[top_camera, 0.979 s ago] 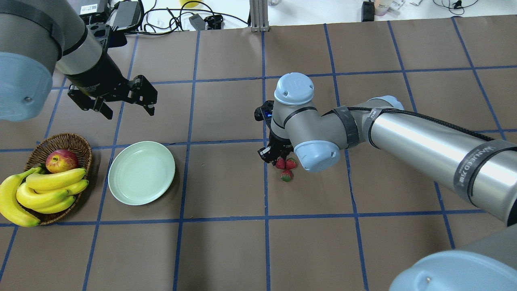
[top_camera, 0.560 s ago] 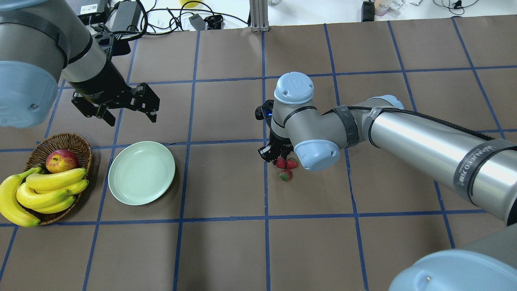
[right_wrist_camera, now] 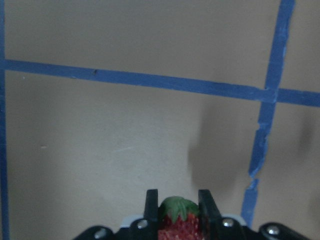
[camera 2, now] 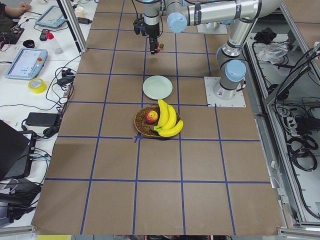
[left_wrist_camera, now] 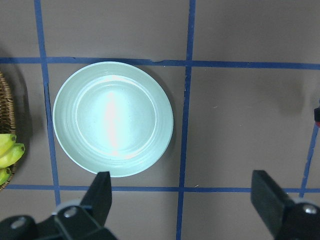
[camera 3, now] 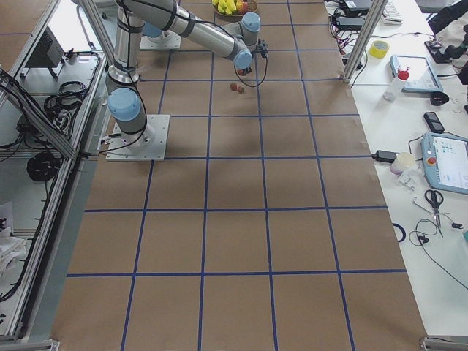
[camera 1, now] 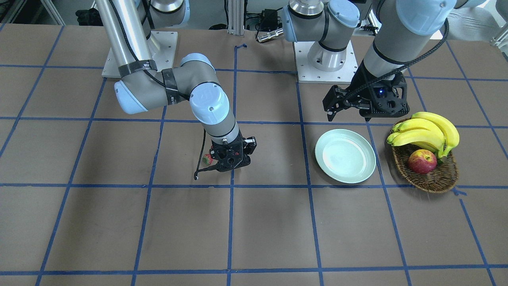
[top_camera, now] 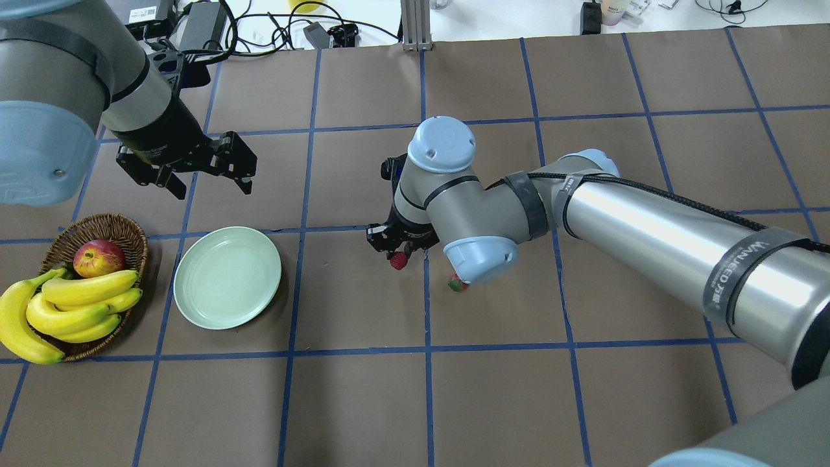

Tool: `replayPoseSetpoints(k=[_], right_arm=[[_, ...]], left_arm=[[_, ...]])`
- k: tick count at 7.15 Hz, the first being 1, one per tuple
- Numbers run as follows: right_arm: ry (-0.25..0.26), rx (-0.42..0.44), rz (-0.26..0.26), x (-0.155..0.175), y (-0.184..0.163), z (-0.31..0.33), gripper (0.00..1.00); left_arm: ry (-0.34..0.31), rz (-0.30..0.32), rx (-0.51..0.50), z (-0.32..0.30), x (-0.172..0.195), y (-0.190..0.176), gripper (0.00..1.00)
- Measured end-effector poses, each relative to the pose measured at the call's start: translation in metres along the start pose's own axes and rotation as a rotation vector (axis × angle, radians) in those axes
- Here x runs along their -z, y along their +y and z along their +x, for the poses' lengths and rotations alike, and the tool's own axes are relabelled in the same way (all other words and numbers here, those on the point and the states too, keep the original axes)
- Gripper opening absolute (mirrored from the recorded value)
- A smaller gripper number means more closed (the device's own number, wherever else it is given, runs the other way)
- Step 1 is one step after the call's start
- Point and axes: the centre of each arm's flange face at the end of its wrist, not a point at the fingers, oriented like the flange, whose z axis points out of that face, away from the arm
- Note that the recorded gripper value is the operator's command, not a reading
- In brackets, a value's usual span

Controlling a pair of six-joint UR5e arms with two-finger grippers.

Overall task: Collect all strawberries into plate
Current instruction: 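Carry the strawberry toward the plate and release it on the table, then return the right gripper to the cluster and grasp a second strawberry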

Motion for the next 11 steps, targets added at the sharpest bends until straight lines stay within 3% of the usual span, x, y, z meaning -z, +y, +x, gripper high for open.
replayPoseSetpoints(k=[1, 2, 5, 8, 10, 11], right_arm=[[-0.010, -0.035, 0.013, -0.004, 0.004, -0.010, 0.74], [-0.008, -0.047, 0.014, -0.009, 0.006, -0.013, 1.00], [0.021, -0.053, 0.016, -0.012, 0.008, -0.013, 1.00], [0.176, -0.103, 0.080, 0.011, 0.007, 0.017, 1.00], [0.237, -0.275, 0.044, 0.032, 0.019, 0.048, 1.00], [0.259, -0.384, 0.032, 0.031, 0.027, 0.058, 0.88]], left_arm=[[0.000, 0.004, -0.003, 0.000, 0.000, 0.000, 1.00], [0.000, 0.009, -0.004, 0.000, 0.001, -0.001, 1.00], [-0.025, 0.036, -0.023, -0.002, 0.009, -0.001, 1.00], [-0.033, 0.042, -0.029, -0.003, 0.009, -0.001, 1.00], [-0.027, 0.029, -0.028, -0.003, 0.003, -0.004, 1.00], [-0.027, 0.021, -0.028, -0.003, 0.000, -0.004, 1.00]])
